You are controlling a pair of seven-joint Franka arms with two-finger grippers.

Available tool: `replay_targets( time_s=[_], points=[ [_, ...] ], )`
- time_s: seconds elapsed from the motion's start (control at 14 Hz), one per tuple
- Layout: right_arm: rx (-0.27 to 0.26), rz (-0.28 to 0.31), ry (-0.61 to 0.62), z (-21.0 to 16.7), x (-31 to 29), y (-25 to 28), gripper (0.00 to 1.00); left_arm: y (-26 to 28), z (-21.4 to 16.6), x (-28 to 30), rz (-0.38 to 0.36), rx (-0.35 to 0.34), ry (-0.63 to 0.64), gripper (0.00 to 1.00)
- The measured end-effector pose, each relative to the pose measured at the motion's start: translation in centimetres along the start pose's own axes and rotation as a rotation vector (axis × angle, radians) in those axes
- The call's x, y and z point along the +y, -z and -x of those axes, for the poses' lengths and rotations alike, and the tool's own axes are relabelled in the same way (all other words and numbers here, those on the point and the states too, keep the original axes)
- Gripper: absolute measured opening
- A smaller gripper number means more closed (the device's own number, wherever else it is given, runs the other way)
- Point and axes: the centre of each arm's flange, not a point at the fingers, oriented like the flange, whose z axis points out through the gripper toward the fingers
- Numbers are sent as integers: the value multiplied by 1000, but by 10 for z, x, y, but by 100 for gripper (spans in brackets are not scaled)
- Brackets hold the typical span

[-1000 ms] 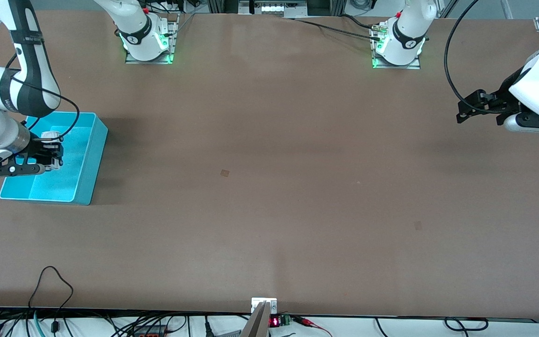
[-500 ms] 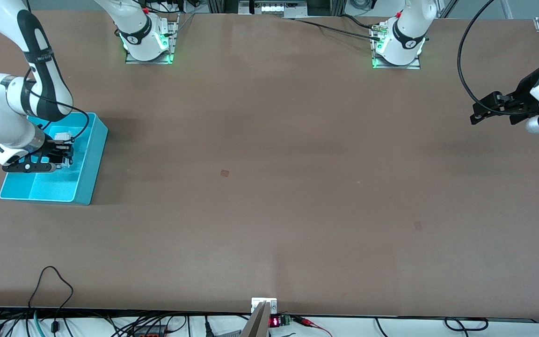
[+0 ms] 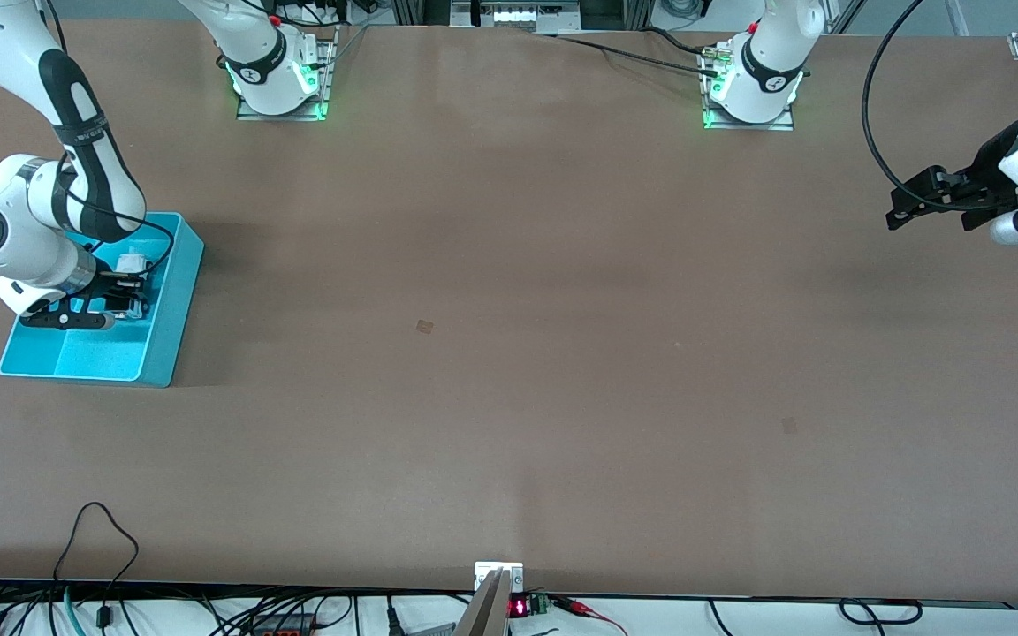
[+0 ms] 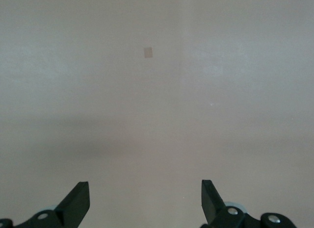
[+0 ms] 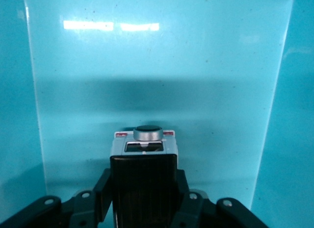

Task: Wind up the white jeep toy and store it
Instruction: 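Lower the jeep into the cyan box and open the right gripper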

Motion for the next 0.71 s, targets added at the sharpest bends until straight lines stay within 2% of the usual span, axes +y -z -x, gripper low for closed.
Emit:
replay_targets(
  time_s=[0.36,0.64,0.71],
  points=[
    [-6,-5,-3,0,-1,-4,56,0,0,0,0,1,0,100],
    [-1,-4,-3,-2,-1,-2,94,0,0,0,0,1,0,100],
    [3,-3,-3,-3,-1,-1,100,0,0,0,0,1,0,100]
  ],
)
